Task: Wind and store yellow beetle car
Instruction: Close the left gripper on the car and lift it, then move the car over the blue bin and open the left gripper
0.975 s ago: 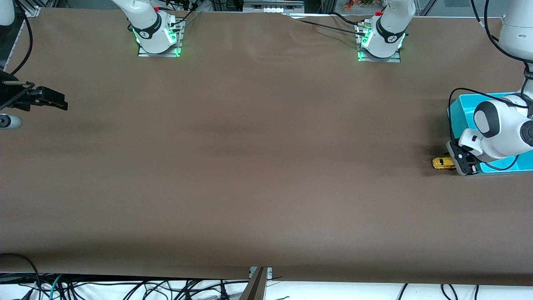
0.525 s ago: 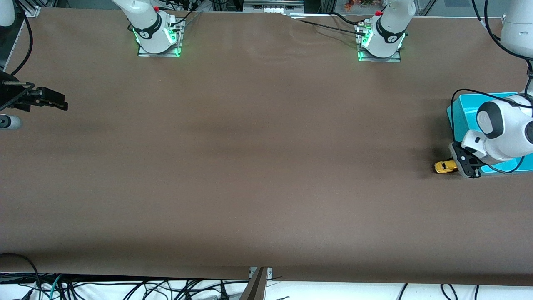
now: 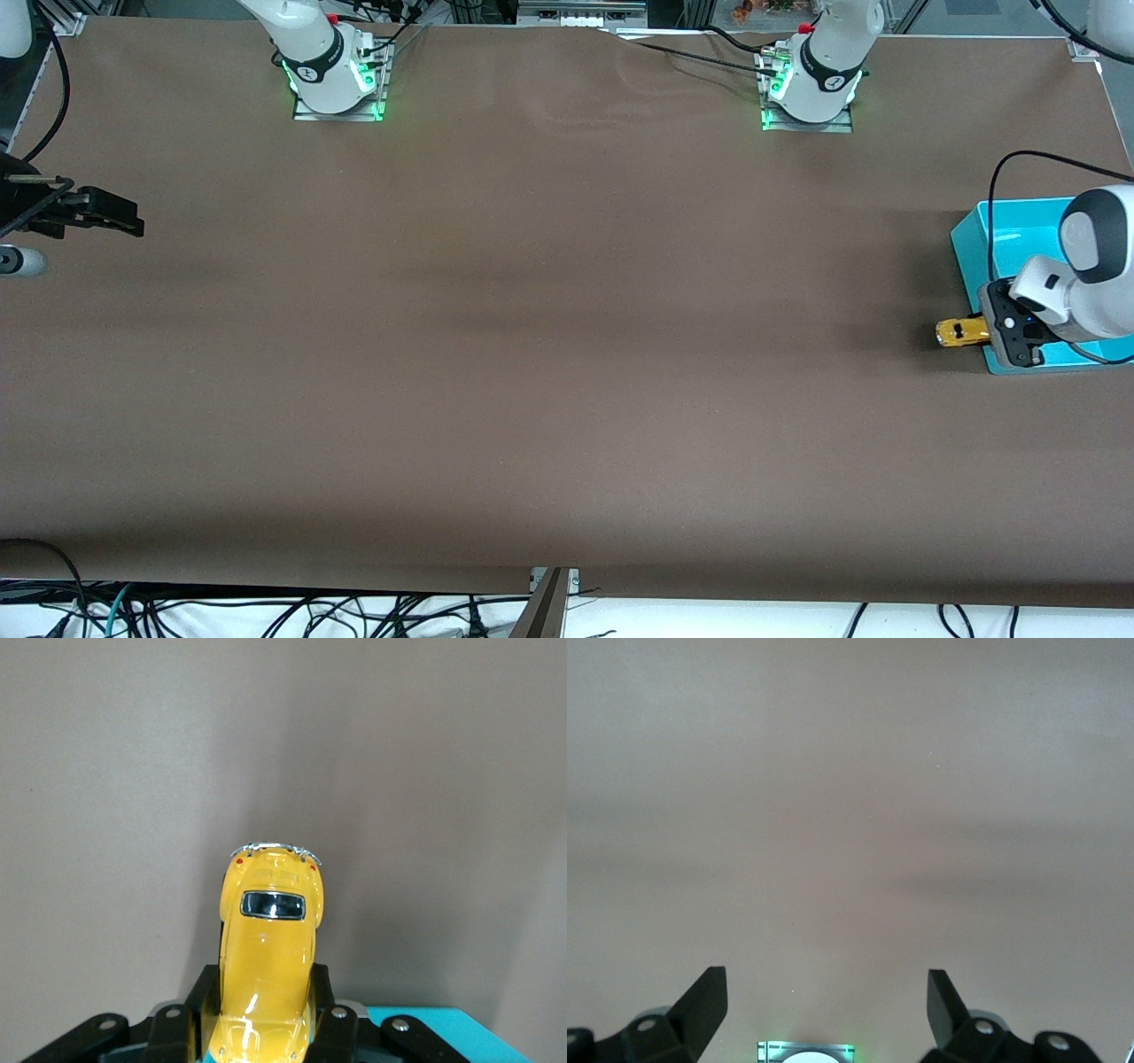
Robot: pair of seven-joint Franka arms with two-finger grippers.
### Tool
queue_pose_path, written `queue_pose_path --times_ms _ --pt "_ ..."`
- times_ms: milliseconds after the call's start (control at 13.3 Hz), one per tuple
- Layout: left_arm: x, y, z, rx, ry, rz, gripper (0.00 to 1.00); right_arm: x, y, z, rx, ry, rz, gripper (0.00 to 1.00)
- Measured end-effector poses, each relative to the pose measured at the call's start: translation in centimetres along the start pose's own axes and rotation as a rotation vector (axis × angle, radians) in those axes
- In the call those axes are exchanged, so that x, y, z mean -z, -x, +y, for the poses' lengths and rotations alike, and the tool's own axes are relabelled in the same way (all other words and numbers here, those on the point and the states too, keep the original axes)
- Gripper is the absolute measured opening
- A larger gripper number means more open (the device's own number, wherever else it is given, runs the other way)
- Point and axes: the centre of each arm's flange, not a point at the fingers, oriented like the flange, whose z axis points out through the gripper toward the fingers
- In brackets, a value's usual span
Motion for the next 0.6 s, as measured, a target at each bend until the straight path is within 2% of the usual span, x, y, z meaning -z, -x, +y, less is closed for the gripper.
queue_pose_path --times_ms 225,375,600 --pt "3.3 1.6 0.6 0.02 0.062 -0.016 0.45 0.0 0.0 0.0 0.0 0.0 0.0 1.0" --pt "4.4 3.8 0.7 0.011 0.064 -0.056 0.45 0.0 0.0 0.0 0.0 0.0 0.0 1.0" --pt "4.6 9.8 1.5 -0.018 0.073 -0.107 0.45 0.0 0.0 0.0 0.0 0.0 0.0 1.0"
